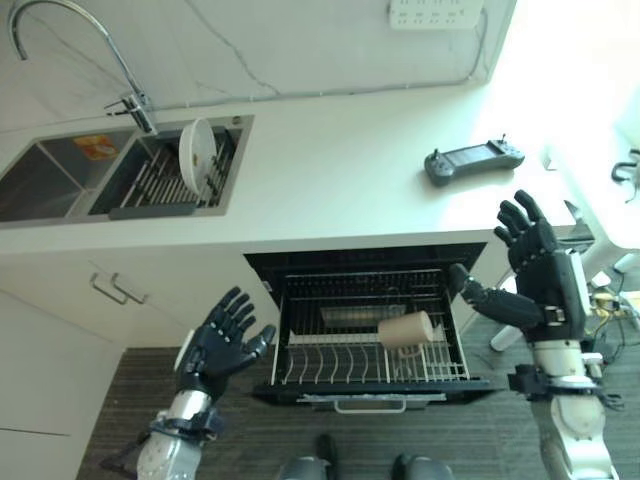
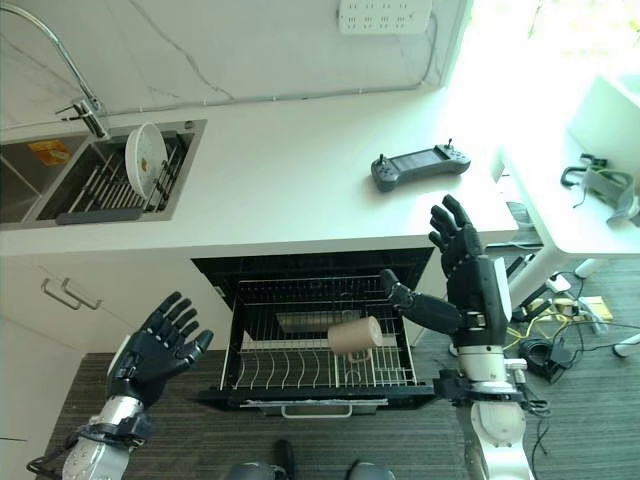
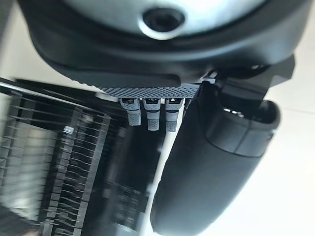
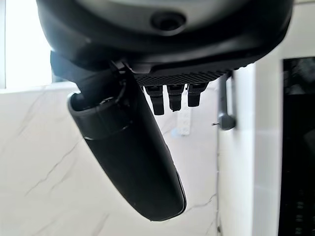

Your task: Place the dishes in the dishwasher.

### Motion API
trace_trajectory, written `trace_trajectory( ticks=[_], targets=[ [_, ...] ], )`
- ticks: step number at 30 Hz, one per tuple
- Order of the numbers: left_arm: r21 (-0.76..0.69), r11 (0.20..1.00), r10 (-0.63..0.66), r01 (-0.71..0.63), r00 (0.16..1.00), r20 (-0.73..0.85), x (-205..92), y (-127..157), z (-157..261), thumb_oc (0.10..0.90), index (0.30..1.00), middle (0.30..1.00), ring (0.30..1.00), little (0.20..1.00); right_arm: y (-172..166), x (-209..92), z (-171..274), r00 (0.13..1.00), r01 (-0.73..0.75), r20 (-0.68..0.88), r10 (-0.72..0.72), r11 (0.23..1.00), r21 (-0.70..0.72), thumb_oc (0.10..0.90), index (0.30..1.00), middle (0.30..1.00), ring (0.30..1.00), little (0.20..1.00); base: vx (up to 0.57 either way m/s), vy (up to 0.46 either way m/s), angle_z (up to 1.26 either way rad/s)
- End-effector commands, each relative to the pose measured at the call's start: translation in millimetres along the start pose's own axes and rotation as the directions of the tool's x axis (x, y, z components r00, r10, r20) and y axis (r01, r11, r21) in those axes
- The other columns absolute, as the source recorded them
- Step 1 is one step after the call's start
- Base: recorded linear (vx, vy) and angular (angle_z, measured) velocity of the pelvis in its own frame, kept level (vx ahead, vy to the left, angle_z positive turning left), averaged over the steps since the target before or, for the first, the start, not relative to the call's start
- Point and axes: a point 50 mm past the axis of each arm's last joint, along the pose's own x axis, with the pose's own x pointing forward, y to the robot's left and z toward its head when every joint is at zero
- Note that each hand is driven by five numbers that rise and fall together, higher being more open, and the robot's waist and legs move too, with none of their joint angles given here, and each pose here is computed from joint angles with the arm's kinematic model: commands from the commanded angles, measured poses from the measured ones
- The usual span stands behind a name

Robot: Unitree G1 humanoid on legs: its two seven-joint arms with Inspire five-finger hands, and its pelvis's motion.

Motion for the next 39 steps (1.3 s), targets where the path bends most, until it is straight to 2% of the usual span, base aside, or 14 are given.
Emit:
trace_trajectory(
  ticks=[1,3,9,10,13,22,32,34,36,39],
  targets=[
    [0.149,0.983,-0.164,0.107,0.88,0.446,25,-20,81,0.8,0.9,0.9,0.9,0.9,7,30,33,0.977,-0.077,0.201,0.074,0.997,0.007,0.8,0.9,0.9,0.9,0.9,-0.08,-0.036,-0.01],
    [0.175,0.978,-0.187,0.112,0.843,0.505,35,-34,92,0.8,0.9,0.9,0.9,0.9,11,34,26,0.983,-0.096,0.16,0.093,0.995,0.012,0.8,0.9,0.9,0.9,0.9,0.04,-0.034,-0.01],
    [0.199,0.98,-0.128,0.019,0.825,0.551,41,-43,93,0.8,0.9,0.9,0.9,0.9,18,33,17,0.986,-0.12,0.117,0.115,0.992,0.042,0.8,0.9,0.9,0.9,0.9,0.03,-0.025,-0.11],
    [0.264,0.952,-0.245,0.156,0.906,0.345,63,-70,60,0.8,0.9,0.9,0.9,0.9,15,53,-2,0.999,-0.029,0.024,0.024,0.975,0.219,0.8,0.9,0.9,0.9,0.9,-0.01,-0.058,0.01],
    [0.273,0.951,-0.241,0.148,0.906,0.349,64,-68,61,0.8,0.9,0.9,0.9,0.9,14,47,-2,0.999,-0.015,0.039,0.006,0.971,0.237,0.8,0.9,0.9,0.9,0.9,-0.04,-0.112,0.12],
    [0.264,0.964,-0.131,0.019,0.902,0.412,55,-46,68,0.8,0.9,0.9,0.9,0.9,9,40,8,0.991,0.073,0.1,-0.091,0.982,0.173,0.8,0.9,0.9,0.9,0.9,-0.03,-0.043,0.04],
    [0.249,0.96,-0.001,-0.124,0.894,0.448,40,-22,71,0.8,0.9,0.9,0.9,0.9,7,39,11,0.984,0.098,0.131,-0.119,0.983,0.154,0.8,0.9,0.9,0.9,0.9,-0.01,0.004,0.18],
    [0.223,0.959,0.066,-0.174,0.905,0.421,38,-13,66,0.8,0.9,0.9,0.9,0.9,3,37,14,0.98,0.11,0.148,-0.13,0.984,0.139,0.8,0.9,0.9,0.9,0.9,0.0,0.083,0.22],
    [0.201,0.941,0.194,-0.271,0.922,0.335,34,4,45,0.8,0.9,0.9,0.9,0.9,-6,35,17,0.969,0.159,0.173,-0.178,0.981,0.115,0.8,0.9,0.9,0.9,0.9,-0.01,0.221,0.37],
    [0.267,0.878,0.338,-0.397,0.91,0.242,15,33,21,0.8,0.9,0.9,0.9,0.9,-14,36,17,0.962,0.187,0.185,-0.202,0.978,0.094,0.8,0.9,0.9,0.9,0.9,0.06,0.491,0.27]
  ],
)
